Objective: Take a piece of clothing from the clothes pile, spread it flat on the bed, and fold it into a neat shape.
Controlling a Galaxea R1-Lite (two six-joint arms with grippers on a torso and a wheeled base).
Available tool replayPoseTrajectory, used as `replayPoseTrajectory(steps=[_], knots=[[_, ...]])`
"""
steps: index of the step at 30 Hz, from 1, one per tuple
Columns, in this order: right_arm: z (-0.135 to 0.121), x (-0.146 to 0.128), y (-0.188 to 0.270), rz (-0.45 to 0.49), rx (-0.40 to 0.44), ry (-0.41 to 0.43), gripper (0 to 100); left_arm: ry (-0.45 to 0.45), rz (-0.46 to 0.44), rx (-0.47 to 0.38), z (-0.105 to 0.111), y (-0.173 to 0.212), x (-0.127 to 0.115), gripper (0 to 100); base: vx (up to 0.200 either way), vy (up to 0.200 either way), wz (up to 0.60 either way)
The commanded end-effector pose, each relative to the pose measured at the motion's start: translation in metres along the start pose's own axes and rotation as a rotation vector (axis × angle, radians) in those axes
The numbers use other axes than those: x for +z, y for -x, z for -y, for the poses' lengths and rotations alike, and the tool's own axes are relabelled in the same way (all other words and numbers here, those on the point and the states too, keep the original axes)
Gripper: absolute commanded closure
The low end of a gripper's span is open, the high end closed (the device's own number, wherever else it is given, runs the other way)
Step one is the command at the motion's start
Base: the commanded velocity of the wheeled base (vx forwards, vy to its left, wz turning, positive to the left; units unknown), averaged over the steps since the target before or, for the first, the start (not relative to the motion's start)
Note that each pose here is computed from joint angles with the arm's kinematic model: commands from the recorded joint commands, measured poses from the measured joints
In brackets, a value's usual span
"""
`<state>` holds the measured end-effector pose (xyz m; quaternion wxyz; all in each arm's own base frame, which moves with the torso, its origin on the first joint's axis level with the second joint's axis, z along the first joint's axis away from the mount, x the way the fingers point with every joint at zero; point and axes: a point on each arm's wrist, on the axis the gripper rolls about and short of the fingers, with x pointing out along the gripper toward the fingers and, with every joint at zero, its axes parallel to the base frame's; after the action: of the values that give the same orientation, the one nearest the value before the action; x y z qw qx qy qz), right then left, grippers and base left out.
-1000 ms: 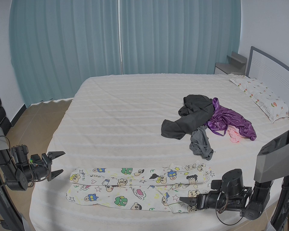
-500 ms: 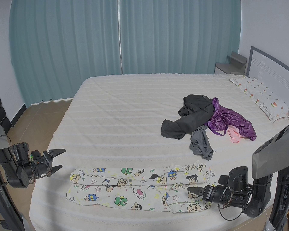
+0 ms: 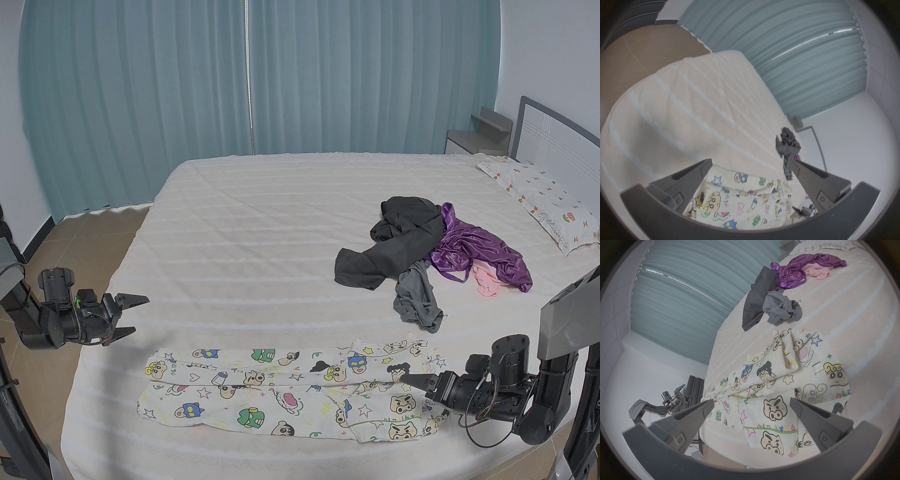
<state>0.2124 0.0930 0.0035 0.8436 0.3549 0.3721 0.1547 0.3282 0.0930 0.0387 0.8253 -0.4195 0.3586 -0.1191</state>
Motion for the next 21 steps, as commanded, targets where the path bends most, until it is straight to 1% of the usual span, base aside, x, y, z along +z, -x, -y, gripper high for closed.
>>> replayPoseTrajectory(steps=[1, 2, 4, 5, 8, 10, 14, 21], knots=[[0.000, 0.000, 0.001, -0.001, 0.012, -0.001, 0, -0.208, -0.256, 0.193, 0.017, -0.010, 0.011, 0, 0.000, 0.000, 0.00], [-0.001, -0.001, 0.001, -0.002, 0.013, 0.000, 0, -0.241, -0.284, 0.228, 0.010, -0.013, 0.008, 0, 0.000, 0.000, 0.00], [0.000, -0.001, 0.001, -0.004, 0.011, -0.003, 0, -0.276, -0.301, 0.242, 0.001, -0.012, 0.008, 0, 0.000, 0.000, 0.00], [0.000, -0.001, 0.000, -0.006, 0.011, -0.001, 0, -0.276, -0.303, 0.247, -0.006, -0.011, 0.009, 0, 0.000, 0.000, 0.00], [0.001, -0.002, 0.000, -0.009, 0.007, -0.002, 0, -0.272, -0.325, 0.240, -0.018, -0.013, 0.006, 0, 0.000, 0.000, 0.00], [0.001, -0.002, -0.001, -0.011, 0.005, -0.003, 0, -0.296, -0.351, 0.224, -0.024, -0.016, 0.002, 0, 0.000, 0.000, 0.00], [0.002, -0.003, -0.001, -0.016, 0.001, -0.002, 0, -0.328, -0.352, 0.195, -0.023, -0.020, 0.004, 0, 0.000, 0.000, 0.00], [0.002, -0.003, -0.002, -0.016, 0.003, -0.001, 0, -0.362, -0.373, 0.171, -0.016, -0.035, 0.002, 0, 0.000, 0.000, 0.00]])
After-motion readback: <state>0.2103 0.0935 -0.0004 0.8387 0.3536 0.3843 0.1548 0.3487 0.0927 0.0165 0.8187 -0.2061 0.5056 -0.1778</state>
